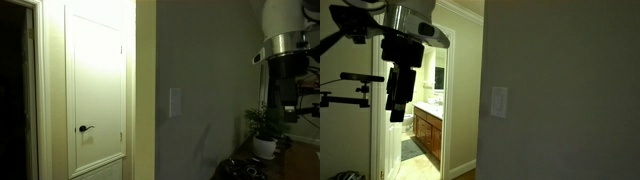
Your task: Turn on the light switch
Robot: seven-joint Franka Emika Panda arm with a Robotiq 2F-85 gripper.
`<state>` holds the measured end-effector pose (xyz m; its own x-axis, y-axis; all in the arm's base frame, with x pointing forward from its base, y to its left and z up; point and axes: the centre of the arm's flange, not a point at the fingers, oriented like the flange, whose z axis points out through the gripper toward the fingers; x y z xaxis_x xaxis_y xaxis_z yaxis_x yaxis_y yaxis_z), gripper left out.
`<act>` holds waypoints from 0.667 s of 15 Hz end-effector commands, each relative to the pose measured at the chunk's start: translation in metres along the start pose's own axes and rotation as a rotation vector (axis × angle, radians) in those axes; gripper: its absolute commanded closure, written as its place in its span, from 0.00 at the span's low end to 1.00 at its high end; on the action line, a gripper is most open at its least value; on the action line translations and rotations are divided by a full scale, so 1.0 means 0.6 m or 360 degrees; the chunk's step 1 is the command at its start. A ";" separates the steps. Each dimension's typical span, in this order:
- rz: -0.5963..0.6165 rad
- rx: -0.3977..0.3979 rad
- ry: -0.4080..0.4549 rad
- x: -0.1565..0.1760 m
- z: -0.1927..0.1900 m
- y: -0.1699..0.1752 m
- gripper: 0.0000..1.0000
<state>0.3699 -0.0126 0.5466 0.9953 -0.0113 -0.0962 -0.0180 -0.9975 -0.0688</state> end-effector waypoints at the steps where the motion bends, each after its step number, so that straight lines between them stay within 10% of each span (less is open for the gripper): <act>1: 0.0004 -0.0001 0.0001 0.003 0.003 0.001 0.00; 10: 0.0035 -0.0056 0.0181 0.105 0.066 0.011 0.00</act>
<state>0.4064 -0.0159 0.5180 0.9994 -0.0231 -0.0268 -0.0246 -0.9981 -0.0566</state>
